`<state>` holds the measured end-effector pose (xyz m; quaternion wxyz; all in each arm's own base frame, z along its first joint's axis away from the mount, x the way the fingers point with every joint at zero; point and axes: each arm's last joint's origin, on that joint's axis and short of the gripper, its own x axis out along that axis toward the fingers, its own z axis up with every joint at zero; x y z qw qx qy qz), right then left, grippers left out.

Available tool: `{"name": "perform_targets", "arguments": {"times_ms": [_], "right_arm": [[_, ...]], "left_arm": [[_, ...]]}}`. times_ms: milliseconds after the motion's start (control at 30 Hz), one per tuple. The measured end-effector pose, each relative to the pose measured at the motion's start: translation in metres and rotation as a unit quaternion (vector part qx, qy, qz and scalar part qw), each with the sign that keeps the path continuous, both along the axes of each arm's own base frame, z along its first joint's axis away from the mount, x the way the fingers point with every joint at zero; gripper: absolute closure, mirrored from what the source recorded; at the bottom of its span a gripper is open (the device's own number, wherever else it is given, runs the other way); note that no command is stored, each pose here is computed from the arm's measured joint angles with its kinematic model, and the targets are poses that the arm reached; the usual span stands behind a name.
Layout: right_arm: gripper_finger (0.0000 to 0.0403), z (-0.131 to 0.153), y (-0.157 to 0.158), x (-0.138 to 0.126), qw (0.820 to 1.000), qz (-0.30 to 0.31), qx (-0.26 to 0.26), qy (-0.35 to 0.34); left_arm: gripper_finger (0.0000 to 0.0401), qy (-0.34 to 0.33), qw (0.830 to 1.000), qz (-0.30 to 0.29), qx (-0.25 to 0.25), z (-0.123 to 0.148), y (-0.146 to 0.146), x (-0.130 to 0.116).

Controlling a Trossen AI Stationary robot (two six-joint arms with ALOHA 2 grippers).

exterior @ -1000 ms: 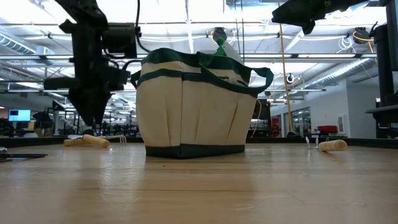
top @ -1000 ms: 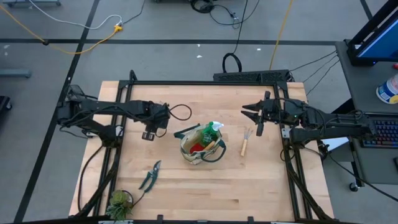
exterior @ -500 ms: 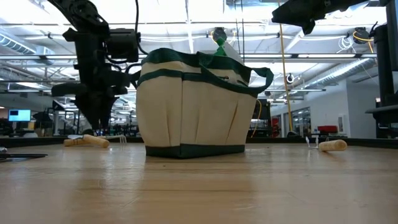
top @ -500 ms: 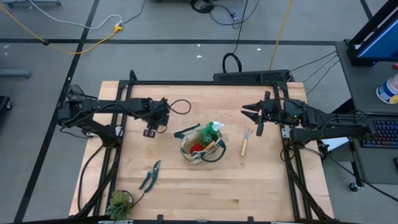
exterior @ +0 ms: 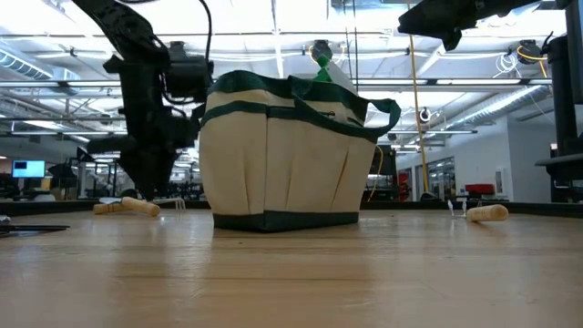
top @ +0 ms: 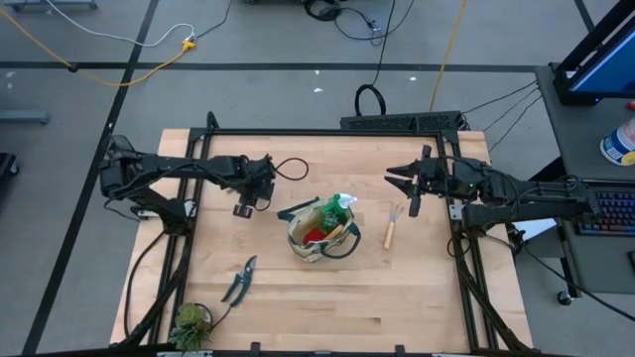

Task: Pick & Place Garden tools in Gardening bag
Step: Put the trowel into the gardening bag

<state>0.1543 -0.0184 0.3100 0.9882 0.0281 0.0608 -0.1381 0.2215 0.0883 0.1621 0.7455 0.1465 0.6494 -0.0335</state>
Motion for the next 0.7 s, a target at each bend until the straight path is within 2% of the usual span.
{"name": "perform_targets", "arguments": {"times_ms": [167, 400, 700], "right_arm": [[0.0307, 0.0, 0.0, 0.0, 1.0, 0.0, 0.0, 0.0], [0.0307, 0.0, 0.0, 0.0, 1.0, 0.0, 0.0, 0.0], [0.0307, 0.0, 0.0, 0.0, 1.0, 0.0, 0.0, 0.0]], "left_arm": [[0.0256, 0.012, 1.0, -0.006, -0.006, -0.004, 0.003, -0.001], [0.0256, 0.012, 0.999, -0.048, -0.008, -0.004, 0.003, 0.0], [0.0256, 0.039, 0.997, -0.061, -0.026, -0.022, 0.005, 0.005]]}}
